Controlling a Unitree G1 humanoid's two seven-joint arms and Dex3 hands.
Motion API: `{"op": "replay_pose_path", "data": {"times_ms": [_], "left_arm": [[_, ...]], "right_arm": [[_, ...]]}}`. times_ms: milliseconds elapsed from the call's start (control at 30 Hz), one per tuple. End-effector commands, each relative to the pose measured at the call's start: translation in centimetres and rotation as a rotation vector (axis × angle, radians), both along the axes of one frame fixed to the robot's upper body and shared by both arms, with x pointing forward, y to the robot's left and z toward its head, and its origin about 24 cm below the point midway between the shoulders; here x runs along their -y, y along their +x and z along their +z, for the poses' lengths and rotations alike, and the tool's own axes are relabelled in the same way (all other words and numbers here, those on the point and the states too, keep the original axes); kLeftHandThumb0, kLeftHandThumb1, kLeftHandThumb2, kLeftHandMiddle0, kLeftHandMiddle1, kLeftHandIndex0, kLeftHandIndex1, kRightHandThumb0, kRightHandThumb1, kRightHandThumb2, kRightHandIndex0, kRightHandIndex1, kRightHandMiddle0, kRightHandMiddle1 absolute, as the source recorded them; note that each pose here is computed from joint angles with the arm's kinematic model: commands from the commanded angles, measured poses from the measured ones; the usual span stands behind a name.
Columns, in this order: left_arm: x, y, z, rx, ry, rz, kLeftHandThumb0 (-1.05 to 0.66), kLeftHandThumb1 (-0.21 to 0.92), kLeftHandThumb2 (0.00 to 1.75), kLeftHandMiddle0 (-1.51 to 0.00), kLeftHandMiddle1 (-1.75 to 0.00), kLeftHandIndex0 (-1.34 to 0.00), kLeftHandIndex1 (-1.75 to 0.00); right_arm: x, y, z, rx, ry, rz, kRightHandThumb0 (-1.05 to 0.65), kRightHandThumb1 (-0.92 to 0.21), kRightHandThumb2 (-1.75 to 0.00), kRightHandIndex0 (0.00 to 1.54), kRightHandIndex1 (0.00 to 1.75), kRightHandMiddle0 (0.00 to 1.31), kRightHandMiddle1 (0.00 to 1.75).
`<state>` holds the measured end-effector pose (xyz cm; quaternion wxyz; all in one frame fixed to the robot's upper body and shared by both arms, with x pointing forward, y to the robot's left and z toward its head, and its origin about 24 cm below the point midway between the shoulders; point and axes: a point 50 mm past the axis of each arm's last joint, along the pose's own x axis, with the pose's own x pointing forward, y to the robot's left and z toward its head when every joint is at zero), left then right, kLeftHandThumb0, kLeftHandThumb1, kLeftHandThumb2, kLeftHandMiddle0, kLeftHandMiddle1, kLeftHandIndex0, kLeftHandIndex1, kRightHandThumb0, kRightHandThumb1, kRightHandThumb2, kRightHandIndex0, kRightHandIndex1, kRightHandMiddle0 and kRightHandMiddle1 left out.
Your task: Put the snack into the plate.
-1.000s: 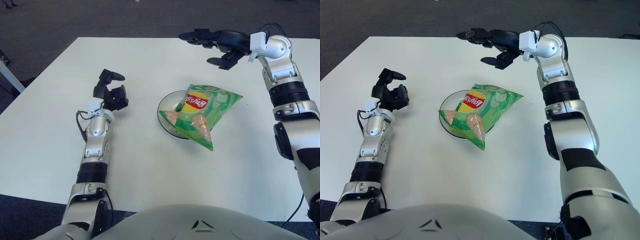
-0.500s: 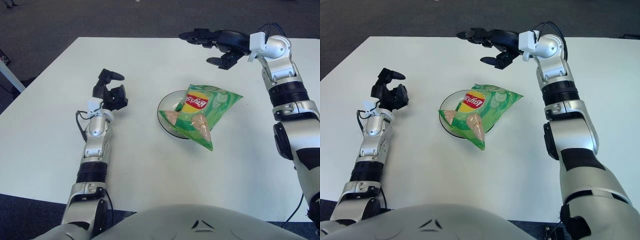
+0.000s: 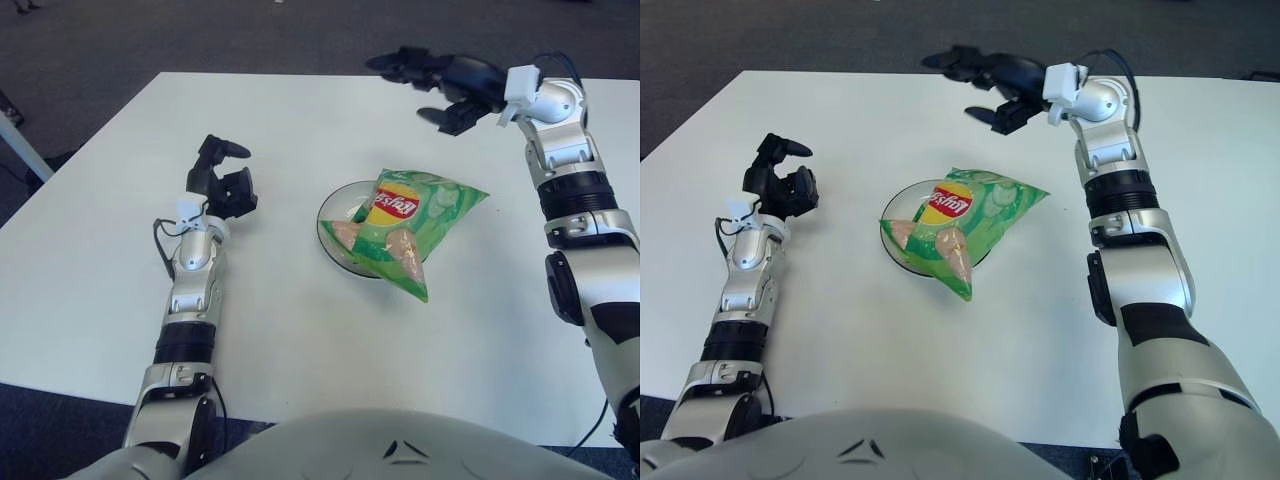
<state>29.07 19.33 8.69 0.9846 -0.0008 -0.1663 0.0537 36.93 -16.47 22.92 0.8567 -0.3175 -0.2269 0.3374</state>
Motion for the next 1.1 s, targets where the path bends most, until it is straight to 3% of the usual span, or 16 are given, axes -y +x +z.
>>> {"op": "replay_pose_path", "data": {"times_ms": [0,233,400,467,567,633,867,967,1067], "left_arm": [[-0.1,-4.0,-8.1,-0.312,-0.069,0.057,-0.41,0.54,1.04,-1.33,-1.75,-0.43,-1.75],[-0.3,-4.0,-8.0,-0.316,-0.066,0.060,-0.41,0.55,1.03,-1.33,-1.75,-0.43,-1.75],[-0.4,-4.0,-8.1,-0.317,-0.068,0.056,-0.41,0.55,1.03,-1.34,-1.75,-0.43,-1.75],[-0.3,-4.0,-8.1,-0.316,-0.069,0.056,-0.41,0.54,1.03,-1.34,-1.75,-0.43,-1.75],[-0.3,-4.0,-8.0,-0.314,-0.067,0.055,-0.41,0.55,1.03,-1.34,-1.75,-0.43,-1.75],[-0.2,-4.1,-7.9,-0.311,-0.064,0.055,-0.41,0.55,1.03,-1.34,-1.75,-0.43,-1.75],[0.0,-4.1,-7.8,-0.307,-0.059,0.055,-0.41,0.55,1.03,-1.34,-1.75,-0.43,-1.75],[0.1,-4.1,-7.7,-0.306,-0.061,0.057,-0.41,0.54,1.04,-1.34,-1.75,-0.43,-1.75],[0.1,-4.1,-7.6,-0.302,-0.065,0.059,-0.41,0.54,1.04,-1.34,-1.75,-0.44,-1.75]], "right_arm": [[10.2,-2.2,-10.1,-0.289,0.519,-0.744,-0.08,-0.62,-0.89,0.45,1.33,0.30,1.61],[10.0,-2.4,-9.8,-0.280,0.520,-0.765,-0.01,-0.54,-0.96,0.53,1.44,0.35,1.74],[9.8,-2.4,-9.2,-0.212,0.427,-0.760,-0.01,-0.48,-1.04,0.55,1.47,0.39,1.74],[8.7,-2.3,-8.6,-0.143,0.346,-0.729,-0.01,-0.47,-1.05,0.55,1.47,0.40,1.75],[5.5,-2.9,-7.7,-0.012,0.211,-0.630,-0.01,-0.46,-1.06,0.55,1.48,0.41,1.75],[4.9,-3.4,-7.5,0.037,0.166,-0.591,-0.01,-0.45,-1.07,0.55,1.48,0.42,1.75],[5.3,-3.9,-7.7,0.067,0.122,-0.547,-0.01,-0.42,-1.11,0.57,1.47,0.45,1.75],[5.5,-4.0,-8.4,0.021,0.133,-0.543,-0.01,-0.39,-1.15,0.59,1.48,0.46,1.75],[6.7,-3.7,-10.5,-0.094,0.203,-0.596,-0.01,-0.36,-1.18,0.61,1.49,0.47,1.75]]}}
